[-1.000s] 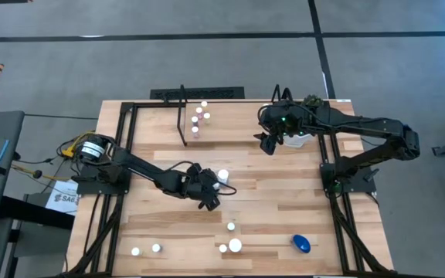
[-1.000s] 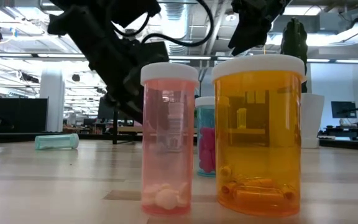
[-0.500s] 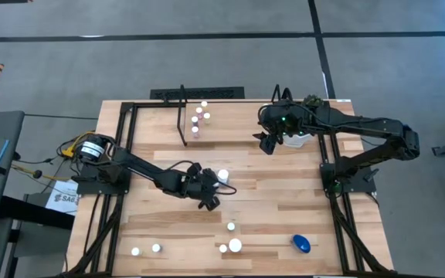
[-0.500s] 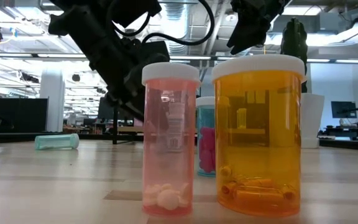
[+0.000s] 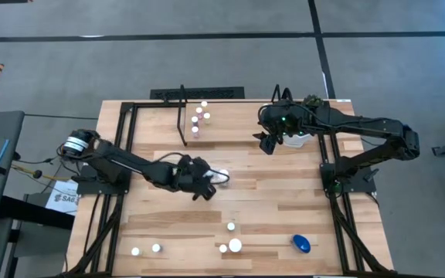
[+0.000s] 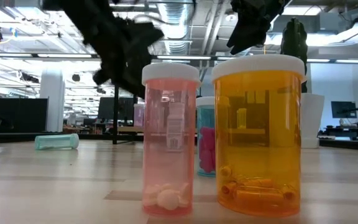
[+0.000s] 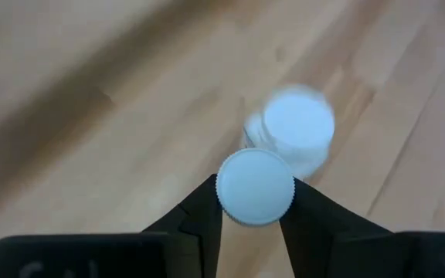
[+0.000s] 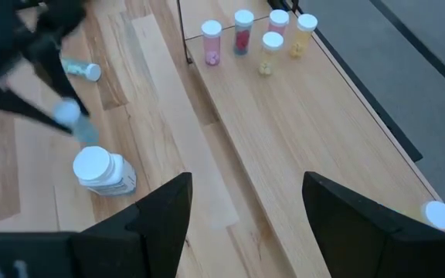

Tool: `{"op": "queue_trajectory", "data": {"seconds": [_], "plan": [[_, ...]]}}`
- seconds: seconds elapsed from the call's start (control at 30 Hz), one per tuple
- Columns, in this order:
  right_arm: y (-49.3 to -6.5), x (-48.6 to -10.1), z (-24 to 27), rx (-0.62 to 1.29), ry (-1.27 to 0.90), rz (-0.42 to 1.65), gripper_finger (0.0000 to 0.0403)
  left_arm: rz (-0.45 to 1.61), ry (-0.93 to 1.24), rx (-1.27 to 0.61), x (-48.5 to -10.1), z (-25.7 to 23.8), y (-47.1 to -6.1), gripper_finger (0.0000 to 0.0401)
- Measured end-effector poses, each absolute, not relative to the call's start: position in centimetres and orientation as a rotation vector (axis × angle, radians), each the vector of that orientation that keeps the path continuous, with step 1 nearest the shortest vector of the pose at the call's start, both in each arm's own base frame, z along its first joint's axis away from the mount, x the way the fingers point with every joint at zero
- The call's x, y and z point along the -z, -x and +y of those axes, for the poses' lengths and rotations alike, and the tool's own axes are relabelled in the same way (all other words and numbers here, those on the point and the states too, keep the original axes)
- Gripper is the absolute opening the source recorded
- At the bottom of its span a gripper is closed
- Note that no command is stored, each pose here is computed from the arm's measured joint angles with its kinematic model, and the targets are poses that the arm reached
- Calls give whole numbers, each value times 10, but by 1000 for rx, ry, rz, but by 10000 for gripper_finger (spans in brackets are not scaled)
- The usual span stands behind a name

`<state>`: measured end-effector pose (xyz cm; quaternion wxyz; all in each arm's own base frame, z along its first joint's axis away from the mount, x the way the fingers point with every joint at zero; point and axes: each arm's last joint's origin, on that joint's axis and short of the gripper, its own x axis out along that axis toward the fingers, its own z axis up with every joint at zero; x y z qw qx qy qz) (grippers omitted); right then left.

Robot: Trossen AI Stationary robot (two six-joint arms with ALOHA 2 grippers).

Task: Pick and place medicine bottles onto shelf by color
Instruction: Put the blue pill bottle on the shelf

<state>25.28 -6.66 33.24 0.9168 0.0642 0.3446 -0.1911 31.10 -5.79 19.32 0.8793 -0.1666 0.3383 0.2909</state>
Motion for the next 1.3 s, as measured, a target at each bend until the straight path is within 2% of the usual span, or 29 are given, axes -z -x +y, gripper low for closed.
{"op": "queue_trajectory", "data": {"seconds": [0.17, 0.33, 0.7, 1.3], "plan": [[-253, -332, -67, 393, -132, 709, 270, 577, 336, -680, -224, -41, -301, 97], [-253, -333, -67, 393, -132, 708, 270, 537, 375, -739, -230, -14, -305, 97], [-253, -333, -67, 393, -132, 707, 270, 570, 417, -860, -202, 45, -321, 97], [-253, -333, -67, 394, -132, 704, 270, 554, 404, -977, -196, 60, -319, 96]]}}
